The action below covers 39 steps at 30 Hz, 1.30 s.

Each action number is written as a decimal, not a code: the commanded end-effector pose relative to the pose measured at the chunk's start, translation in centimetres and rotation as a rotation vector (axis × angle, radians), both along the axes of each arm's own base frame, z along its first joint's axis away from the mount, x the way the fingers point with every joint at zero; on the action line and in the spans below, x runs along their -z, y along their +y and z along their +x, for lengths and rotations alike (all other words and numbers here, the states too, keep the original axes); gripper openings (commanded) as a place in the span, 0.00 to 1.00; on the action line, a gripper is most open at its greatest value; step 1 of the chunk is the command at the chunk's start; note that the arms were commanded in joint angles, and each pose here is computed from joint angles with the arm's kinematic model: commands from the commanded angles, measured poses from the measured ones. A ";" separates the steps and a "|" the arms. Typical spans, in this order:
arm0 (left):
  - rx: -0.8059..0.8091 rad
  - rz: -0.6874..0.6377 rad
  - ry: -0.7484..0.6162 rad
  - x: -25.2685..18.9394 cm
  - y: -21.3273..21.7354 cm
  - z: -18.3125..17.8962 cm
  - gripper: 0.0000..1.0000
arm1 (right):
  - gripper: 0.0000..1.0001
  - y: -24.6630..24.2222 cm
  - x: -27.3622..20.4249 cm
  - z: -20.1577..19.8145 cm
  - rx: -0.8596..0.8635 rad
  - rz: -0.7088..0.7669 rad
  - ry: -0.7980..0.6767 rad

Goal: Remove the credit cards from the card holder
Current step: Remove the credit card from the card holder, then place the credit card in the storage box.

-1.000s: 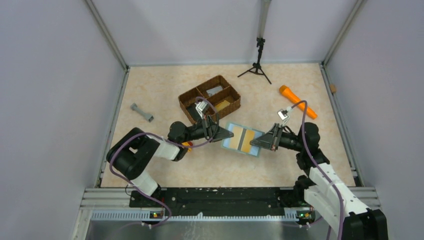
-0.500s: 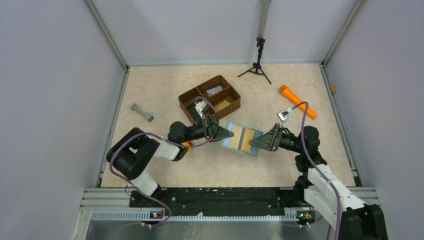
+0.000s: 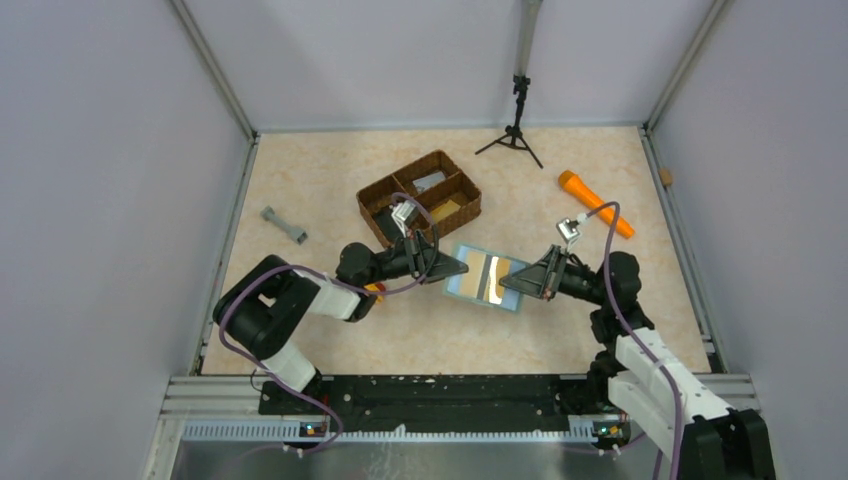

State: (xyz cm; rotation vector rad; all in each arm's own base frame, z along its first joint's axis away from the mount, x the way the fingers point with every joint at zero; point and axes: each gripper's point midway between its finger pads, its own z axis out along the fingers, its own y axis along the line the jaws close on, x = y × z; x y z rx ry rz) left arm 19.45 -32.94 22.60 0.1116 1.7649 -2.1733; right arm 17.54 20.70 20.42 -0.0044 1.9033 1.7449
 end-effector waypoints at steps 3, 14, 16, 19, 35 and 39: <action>-0.076 -0.067 -0.079 -1.6 2.2 1.4 0.00 | 0.00 -0.8 0.7 1.7 0.093 -0.087 -0.014; -0.212 0.014 -0.051 -0.4 10.1 4.2 0.00 | 0.00 -2.0 -0.8 6.2 0.317 -0.045 0.014; -0.236 0.023 -0.068 -1.1 11.6 4.7 0.00 | 0.00 -2.3 -1.5 7.6 0.386 -0.022 0.012; -0.308 0.055 -0.060 -1.8 14.4 6.3 0.00 | 0.00 -2.3 -2.6 9.6 0.458 0.010 0.027; -0.581 0.060 0.061 -5.5 24.2 12.4 0.00 | 0.00 5.9 -1.2 21.9 0.671 0.030 0.281; -0.586 0.029 0.073 -5.5 25.0 12.6 0.00 | 0.00 7.2 0.9 24.0 0.717 0.030 0.336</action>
